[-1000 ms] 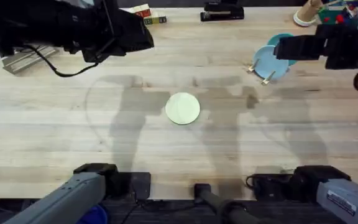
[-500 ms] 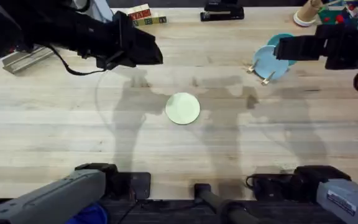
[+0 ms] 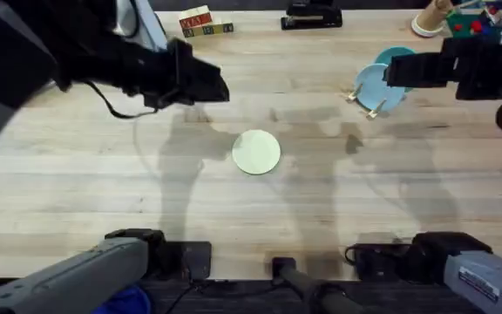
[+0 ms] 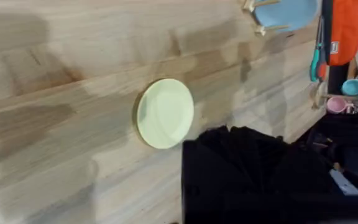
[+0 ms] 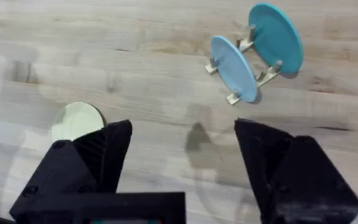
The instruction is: Pick up the plates from the table one by one and place each into a slot on the dish rack.
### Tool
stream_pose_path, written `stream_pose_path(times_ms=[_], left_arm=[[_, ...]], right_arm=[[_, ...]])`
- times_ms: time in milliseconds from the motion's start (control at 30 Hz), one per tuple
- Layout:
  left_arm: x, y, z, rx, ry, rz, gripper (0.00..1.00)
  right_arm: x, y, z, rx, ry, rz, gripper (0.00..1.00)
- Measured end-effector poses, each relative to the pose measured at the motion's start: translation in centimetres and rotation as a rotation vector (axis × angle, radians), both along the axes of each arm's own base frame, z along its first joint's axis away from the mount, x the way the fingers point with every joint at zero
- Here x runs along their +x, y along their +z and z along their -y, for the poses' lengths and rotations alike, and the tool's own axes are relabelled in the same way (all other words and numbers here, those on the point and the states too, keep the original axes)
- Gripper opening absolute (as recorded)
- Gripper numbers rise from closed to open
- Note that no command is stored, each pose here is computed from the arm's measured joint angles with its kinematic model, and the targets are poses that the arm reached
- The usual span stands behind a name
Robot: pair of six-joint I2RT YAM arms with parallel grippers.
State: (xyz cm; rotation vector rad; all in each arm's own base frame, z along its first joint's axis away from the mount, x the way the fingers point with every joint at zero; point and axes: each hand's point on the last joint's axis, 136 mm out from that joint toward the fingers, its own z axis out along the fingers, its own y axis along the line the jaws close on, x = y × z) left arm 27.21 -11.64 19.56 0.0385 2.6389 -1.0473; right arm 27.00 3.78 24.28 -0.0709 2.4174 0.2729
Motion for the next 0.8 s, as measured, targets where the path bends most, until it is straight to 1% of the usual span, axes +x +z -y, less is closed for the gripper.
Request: stream_pose_path(times_ms=[167, 333, 600, 800], left_arm=[[-0.3, -2.3, 0.0, -0.002, -0.001, -0.015, 0.041], [-0.7, -4.1, 0.0, -0.002, -0.001, -0.032, 0.040], [-1.1, -6.0, 0.0, -0.002, -0.001, -0.043, 0.040], [-1.2, -7.5, 0.0, -0.002, -0.001, -0.077, 0.040]], right_arm=[[0.0, 0.0, 0.0, 0.000, 0.000, -0.002, 0.994], [0.0, 0.0, 0.0, 0.000, 0.000, -0.002, 0.994], [0.0, 0.0, 0.0, 0.000, 0.000, -0.003, 0.995], [0.0, 0.0, 0.0, 0.000, 0.000, -0.003, 0.995]])
